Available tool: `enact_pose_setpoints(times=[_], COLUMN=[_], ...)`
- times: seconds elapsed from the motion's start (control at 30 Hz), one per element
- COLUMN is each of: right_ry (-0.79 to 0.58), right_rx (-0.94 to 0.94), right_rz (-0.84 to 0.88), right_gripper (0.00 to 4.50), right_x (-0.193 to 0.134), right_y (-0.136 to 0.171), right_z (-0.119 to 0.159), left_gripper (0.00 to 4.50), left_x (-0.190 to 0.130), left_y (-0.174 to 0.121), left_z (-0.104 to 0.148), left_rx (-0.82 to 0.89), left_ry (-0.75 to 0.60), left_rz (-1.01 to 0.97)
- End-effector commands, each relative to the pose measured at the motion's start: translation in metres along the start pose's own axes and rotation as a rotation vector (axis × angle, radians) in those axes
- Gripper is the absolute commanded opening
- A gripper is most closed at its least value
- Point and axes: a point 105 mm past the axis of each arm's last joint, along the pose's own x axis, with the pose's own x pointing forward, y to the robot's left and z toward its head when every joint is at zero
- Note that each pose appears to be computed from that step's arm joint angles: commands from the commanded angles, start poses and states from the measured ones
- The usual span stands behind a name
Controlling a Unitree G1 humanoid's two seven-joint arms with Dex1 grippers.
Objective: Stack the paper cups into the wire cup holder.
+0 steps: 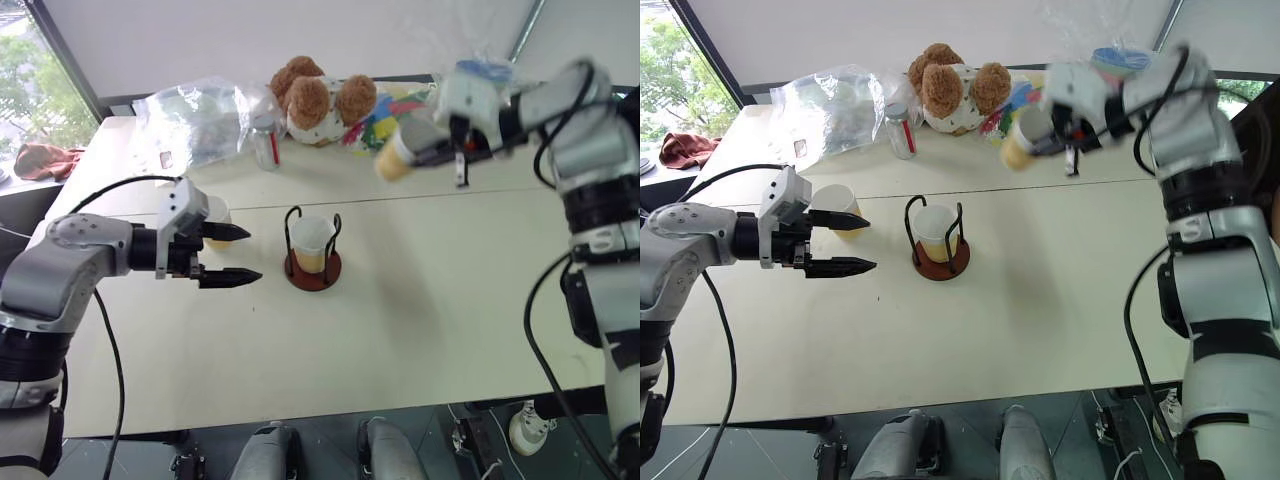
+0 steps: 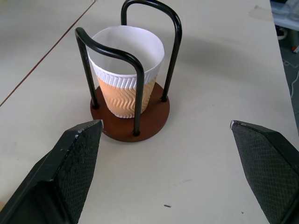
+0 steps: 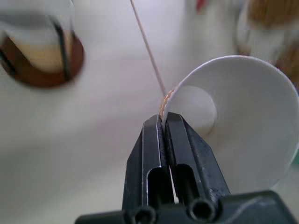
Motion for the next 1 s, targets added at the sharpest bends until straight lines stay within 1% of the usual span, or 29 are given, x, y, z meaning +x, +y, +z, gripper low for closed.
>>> enact_pose_setpoints(times=[0.03,0.1,0.17,0.4,0.63,0.8,1.0], right_ry=[-0.160,-0.189,-0.202,-0.206,-0.168,-0.164,-0.134], right_rx=[-0.095,-0.130,-0.143,-0.153,-0.135,-0.139,-0.144], right_rz=[0.122,0.157,0.193,0.316,0.347,0.376,0.380], right_gripper=[0.06,0.06,0.06,0.06,0.06,0.06,0.06], right_x=[0.005,0.013,0.019,0.030,0.040,0.051,0.060], right_y=[0.015,0.022,0.029,0.053,0.055,0.059,0.056], right_z=[0.055,0.068,0.073,0.072,0.060,0.060,0.053], left_gripper=[4.50,4.50,4.50,4.50,4.50,4.50,4.50], left_x=[-0.007,-0.006,-0.004,-0.004,-0.004,-0.001,-0.001], left_y=[0.003,0.003,0.002,-0.002,-0.003,-0.003,-0.002], left_z=[0.006,0.005,0.004,0.003,0.003,0.003,0.005], left_rx=[0.027,0.023,0.022,0.021,0.019,0.018,0.020], left_ry=[-0.003,-0.007,-0.009,-0.018,-0.024,-0.027,-0.032], left_rz=[0.030,0.033,0.032,0.045,0.052,0.049,0.053])
